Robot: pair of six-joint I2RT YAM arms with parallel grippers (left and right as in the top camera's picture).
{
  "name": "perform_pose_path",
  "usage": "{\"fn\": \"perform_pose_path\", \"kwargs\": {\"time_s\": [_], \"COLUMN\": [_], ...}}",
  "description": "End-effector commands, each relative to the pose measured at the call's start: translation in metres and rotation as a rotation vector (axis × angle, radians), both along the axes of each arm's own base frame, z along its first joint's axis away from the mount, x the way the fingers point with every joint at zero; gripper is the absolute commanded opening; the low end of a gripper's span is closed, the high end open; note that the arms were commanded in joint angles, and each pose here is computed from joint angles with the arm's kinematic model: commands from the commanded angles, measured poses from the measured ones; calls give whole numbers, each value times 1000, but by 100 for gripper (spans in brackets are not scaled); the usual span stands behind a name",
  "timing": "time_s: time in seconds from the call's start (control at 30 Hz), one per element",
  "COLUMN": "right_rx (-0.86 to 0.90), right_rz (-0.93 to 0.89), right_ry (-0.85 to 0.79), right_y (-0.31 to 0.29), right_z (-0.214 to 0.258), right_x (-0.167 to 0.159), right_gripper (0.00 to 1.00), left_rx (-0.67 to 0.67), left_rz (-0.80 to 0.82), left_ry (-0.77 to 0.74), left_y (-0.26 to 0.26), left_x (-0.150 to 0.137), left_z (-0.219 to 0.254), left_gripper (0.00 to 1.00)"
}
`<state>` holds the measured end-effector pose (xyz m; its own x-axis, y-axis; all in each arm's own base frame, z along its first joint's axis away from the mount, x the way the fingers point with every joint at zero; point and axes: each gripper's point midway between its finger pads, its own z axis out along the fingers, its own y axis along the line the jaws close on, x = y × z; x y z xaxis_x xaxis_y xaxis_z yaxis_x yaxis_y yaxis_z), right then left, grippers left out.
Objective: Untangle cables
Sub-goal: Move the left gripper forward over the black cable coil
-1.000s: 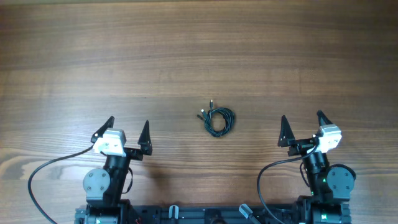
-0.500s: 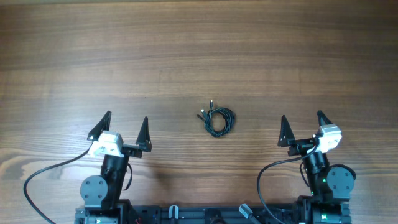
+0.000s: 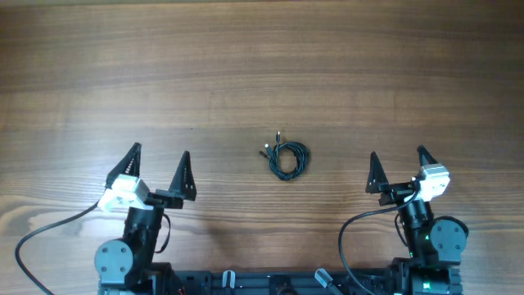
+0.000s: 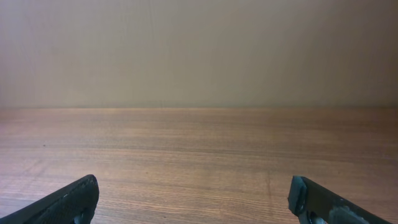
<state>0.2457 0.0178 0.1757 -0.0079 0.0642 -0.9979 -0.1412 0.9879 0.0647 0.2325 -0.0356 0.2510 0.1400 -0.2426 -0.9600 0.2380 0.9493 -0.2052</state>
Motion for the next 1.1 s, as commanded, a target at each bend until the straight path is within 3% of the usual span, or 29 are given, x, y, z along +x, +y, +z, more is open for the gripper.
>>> {"fn": "perform_pose_path", "kwargs": {"time_s": [0.0,0.47,0.63,0.93,1.07], "right_rx": [-12,-12,-12,-12,-12], "right_rz": [-5,-5,-5,-5,-5], "right_ry": [-19,-19,-19,-19,-19], "right_y": [0,0,0,0,0], "right_z": [4,4,4,4,4], "right_x": [-1,-1,-1,-1,-1], "right_gripper": [100,100,100,100,100], "left_rx": [-66,-55,-61,-76,-143], "left_rz": [-26,-20,-85,-167,-155], "left_ry": [44,456,630,666,737], "left_y": [-3,-5,-16,-30,-30], "left_x": [2,25,20,26,36], "left_z": [15,73,36,30,17], "left_gripper": [100,100,100,100,99]}}
